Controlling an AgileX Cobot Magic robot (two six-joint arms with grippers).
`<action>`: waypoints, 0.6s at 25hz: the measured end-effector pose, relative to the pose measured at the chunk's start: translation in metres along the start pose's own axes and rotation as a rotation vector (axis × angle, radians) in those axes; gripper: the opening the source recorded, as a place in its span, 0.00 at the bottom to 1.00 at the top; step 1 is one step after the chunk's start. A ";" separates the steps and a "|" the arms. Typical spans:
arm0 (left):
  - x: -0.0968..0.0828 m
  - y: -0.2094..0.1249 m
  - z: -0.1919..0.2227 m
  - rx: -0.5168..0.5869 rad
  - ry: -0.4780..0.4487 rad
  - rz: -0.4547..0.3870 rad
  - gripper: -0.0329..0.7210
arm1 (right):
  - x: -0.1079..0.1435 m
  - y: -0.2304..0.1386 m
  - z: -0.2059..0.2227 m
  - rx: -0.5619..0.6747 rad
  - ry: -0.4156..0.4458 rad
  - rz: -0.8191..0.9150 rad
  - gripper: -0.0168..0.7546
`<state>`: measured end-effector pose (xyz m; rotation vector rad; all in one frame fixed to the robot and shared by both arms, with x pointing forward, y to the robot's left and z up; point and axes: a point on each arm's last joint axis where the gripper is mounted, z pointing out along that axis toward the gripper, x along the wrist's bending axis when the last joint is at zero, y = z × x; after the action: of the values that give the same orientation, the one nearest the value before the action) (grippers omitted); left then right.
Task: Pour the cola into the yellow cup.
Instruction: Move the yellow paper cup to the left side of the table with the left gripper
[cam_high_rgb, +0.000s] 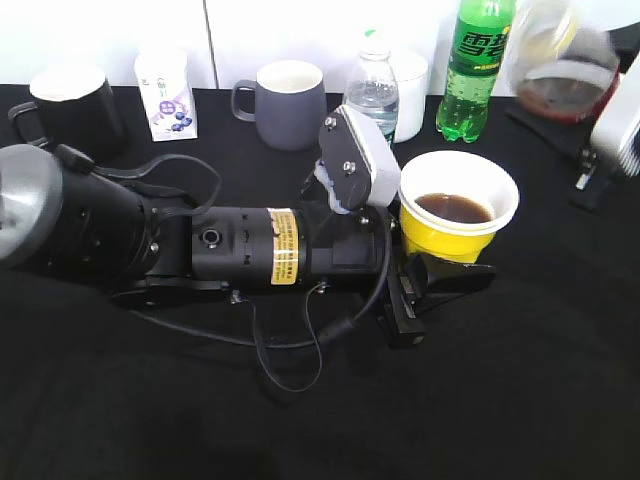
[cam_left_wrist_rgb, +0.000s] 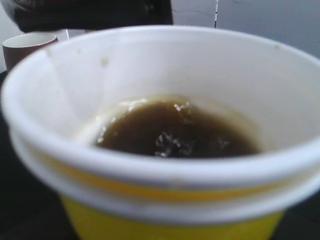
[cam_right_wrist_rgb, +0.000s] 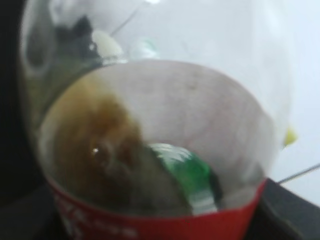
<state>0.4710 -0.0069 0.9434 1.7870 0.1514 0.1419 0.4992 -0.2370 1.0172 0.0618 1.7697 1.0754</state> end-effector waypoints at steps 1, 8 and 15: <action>0.000 0.000 0.000 0.000 0.000 0.000 0.61 | 0.000 0.000 0.000 0.000 0.000 0.108 0.66; 0.026 -0.001 -0.012 -0.025 0.110 -0.062 0.61 | 0.000 0.000 0.000 0.001 0.003 0.807 0.66; 0.082 -0.030 -0.084 0.008 0.354 -0.176 0.61 | 0.000 0.000 0.000 0.002 0.002 0.815 0.66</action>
<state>0.5358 0.0944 0.9335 1.7347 0.5619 0.3311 0.4991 -0.2369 1.0169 0.8399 1.7756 1.6305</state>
